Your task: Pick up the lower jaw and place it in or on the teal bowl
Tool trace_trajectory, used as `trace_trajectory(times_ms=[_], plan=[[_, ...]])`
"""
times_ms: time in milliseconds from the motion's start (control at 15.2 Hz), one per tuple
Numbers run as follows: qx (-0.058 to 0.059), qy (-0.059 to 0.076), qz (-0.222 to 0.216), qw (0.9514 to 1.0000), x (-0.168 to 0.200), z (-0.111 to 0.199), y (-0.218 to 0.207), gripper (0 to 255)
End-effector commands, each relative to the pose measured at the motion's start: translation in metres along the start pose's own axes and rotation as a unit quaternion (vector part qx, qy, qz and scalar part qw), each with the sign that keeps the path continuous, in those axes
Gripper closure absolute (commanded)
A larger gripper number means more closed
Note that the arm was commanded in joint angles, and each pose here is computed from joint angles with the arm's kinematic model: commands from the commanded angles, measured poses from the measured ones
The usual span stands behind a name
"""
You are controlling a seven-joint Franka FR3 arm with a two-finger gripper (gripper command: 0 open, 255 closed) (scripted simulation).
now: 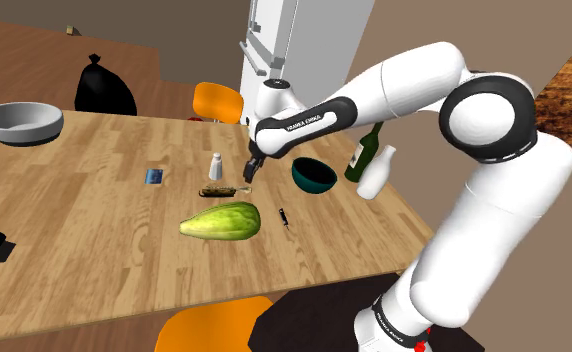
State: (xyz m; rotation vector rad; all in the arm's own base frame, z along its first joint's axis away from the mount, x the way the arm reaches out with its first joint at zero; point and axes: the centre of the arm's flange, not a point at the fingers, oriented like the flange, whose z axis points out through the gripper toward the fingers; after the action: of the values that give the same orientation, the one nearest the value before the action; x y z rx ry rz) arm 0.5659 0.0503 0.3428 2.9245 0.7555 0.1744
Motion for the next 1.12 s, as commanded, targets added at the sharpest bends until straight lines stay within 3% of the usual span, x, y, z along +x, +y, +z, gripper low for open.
trace_trajectory(times_ms=[0, 396, 1056], plan=[[-0.002, 0.010, -0.014, 0.9999, 0.019, 0.015, -0.002, 0], [-0.010, 0.036, -0.053, 0.9979, 0.075, 0.057, -0.005, 0], [-0.010, 0.036, -0.053, 0.9979, 0.078, 0.097, -0.004, 0]])
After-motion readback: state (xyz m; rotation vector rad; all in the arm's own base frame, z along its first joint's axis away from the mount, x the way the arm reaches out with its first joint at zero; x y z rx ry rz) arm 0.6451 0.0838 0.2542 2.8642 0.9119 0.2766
